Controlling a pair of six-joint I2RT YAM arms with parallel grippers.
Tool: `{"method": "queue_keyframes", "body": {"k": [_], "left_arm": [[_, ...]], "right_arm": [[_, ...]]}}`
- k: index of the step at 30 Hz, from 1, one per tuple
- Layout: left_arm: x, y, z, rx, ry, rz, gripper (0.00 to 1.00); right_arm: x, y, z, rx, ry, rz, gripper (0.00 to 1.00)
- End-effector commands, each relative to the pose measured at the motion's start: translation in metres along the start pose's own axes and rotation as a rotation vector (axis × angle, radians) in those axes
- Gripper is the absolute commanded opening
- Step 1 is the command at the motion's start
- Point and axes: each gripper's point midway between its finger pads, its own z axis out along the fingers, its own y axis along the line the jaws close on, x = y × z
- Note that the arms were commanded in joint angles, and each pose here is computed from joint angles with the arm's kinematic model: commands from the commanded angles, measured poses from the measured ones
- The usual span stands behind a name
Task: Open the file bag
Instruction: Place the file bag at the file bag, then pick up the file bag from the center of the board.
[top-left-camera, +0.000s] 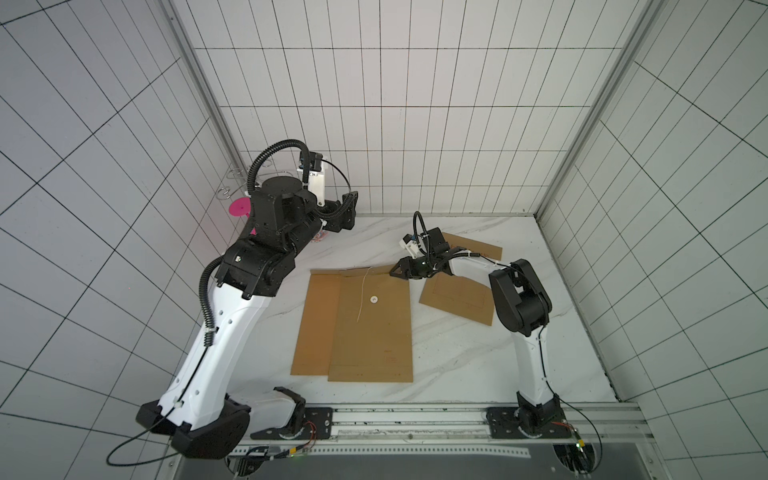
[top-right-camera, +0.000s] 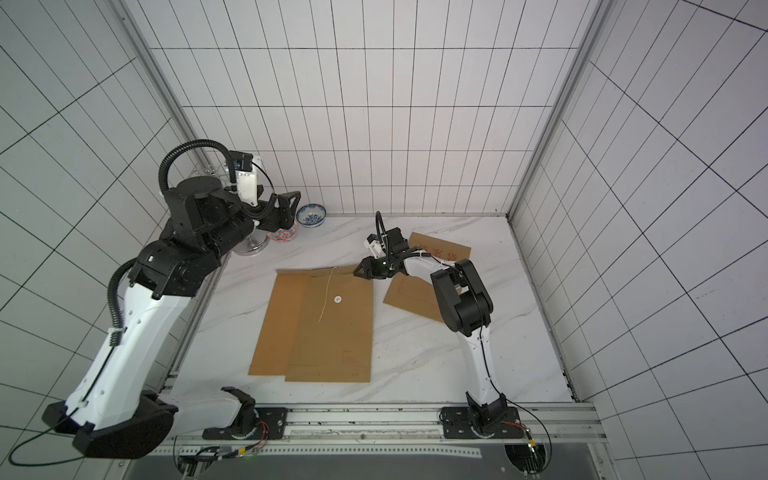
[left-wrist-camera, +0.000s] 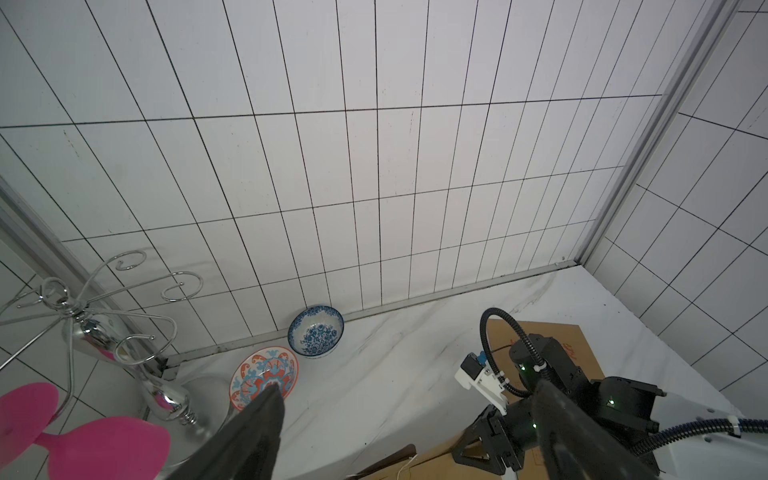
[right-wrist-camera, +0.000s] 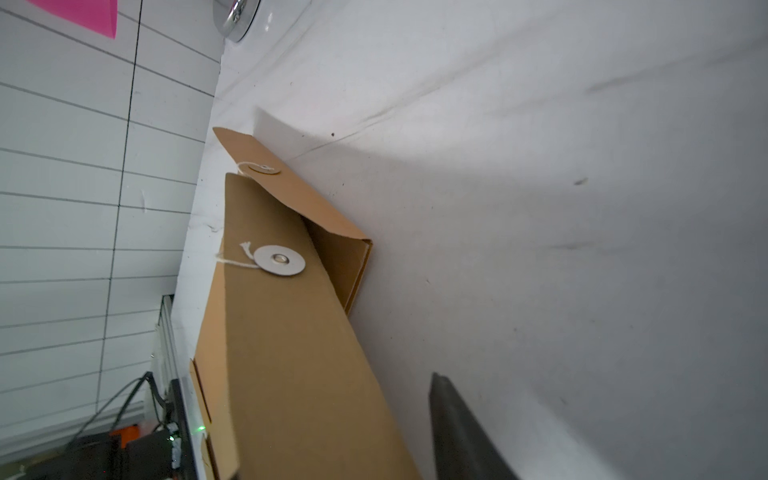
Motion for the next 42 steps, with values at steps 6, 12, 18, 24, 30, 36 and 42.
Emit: {"method": "queue_keyframes", "body": {"k": [6, 12, 18, 24, 30, 36, 42], "left_arm": [[0.037, -0.004, 0.002, 0.039, 0.045, -0.067, 0.97], [0.062, -0.004, 0.0, 0.051, 0.072, -0.078, 0.98], [0.075, -0.021, 0.008, 0.141, 0.079, -0.088, 0.97], [0.091, -0.061, 0.026, 0.203, 0.101, -0.058, 0.97], [0.111, -0.111, 0.057, 0.289, 0.152, -0.052, 0.93], [0.149, -0.16, 0.099, 0.369, 0.232, -0.086, 0.88], [0.2, -0.191, 0.147, 0.415, 0.374, -0.129, 0.82]], "right_arm": [[-0.019, -0.007, -0.022, 0.118, -0.058, -0.067, 0.77], [-0.027, -0.01, -0.072, 0.317, -0.12, -0.113, 0.99], [-0.025, -0.002, -0.16, 0.584, -0.255, -0.066, 0.99], [0.011, 0.006, -0.223, 0.71, -0.306, 0.045, 0.99], [0.05, -0.008, -0.253, 0.708, -0.297, 0.117, 0.98], [0.07, -0.043, -0.274, 0.622, -0.319, 0.345, 0.99], [0.079, -0.084, -0.297, 0.478, -0.443, 0.584, 1.0]]}}
